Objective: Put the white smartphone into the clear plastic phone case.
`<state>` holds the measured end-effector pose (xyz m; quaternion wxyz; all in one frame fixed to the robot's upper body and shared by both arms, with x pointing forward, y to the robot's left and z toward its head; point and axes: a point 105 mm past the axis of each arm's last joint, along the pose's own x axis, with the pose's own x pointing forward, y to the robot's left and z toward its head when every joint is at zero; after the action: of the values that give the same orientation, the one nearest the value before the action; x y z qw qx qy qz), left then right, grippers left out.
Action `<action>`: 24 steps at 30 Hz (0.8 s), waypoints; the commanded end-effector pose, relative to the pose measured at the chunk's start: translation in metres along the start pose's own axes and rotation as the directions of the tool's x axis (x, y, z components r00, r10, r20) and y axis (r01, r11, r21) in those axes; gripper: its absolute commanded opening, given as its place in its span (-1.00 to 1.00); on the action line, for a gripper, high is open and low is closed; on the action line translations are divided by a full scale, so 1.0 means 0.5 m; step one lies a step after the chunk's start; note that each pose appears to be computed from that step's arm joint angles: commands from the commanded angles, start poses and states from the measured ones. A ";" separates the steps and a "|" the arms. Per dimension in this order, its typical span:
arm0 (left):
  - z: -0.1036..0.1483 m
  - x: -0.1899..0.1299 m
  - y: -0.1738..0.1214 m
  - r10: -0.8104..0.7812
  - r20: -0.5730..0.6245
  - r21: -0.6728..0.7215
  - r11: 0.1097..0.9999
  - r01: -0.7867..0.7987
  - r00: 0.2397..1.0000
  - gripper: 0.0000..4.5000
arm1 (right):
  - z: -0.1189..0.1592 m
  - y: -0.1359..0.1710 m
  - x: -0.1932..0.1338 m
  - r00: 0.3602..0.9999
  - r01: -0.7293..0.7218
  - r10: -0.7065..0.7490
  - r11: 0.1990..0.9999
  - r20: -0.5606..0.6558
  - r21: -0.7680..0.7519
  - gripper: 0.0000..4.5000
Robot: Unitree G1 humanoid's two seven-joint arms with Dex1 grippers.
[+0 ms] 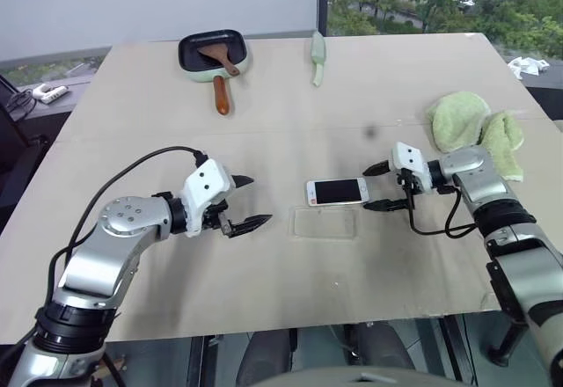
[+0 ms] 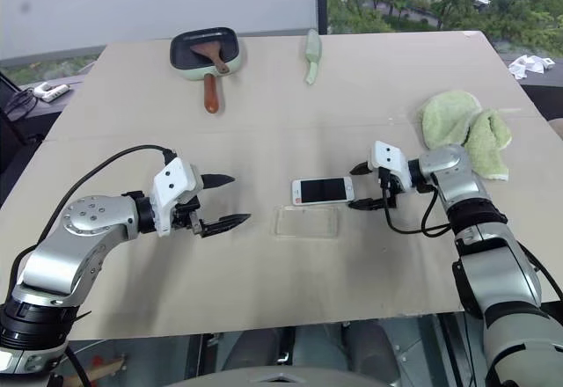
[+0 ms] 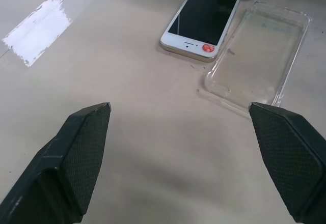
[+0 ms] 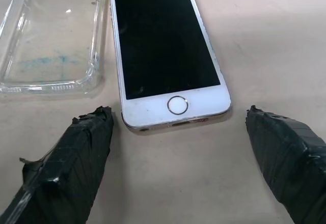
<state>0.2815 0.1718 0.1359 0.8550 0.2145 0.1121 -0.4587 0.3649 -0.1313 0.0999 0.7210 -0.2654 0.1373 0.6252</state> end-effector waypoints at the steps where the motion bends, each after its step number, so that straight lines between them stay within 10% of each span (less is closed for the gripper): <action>1: 0.018 -0.006 0.007 0.011 0.027 0.036 0.999 -0.011 1.000 1.00 | 0.019 -0.009 0.005 1.000 -0.009 0.008 0.999 -0.010 -0.044 1.00; 24: 0.016 -0.013 0.008 0.036 0.023 0.035 0.999 -0.036 0.999 1.00 | 0.062 0.010 0.094 0.983 -0.172 0.177 0.981 0.041 -0.093 1.00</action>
<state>0.2817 0.1734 0.1344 0.8574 0.2138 0.1141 -0.4540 0.3656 -0.0802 0.0987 0.6669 -0.2591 0.1160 0.6890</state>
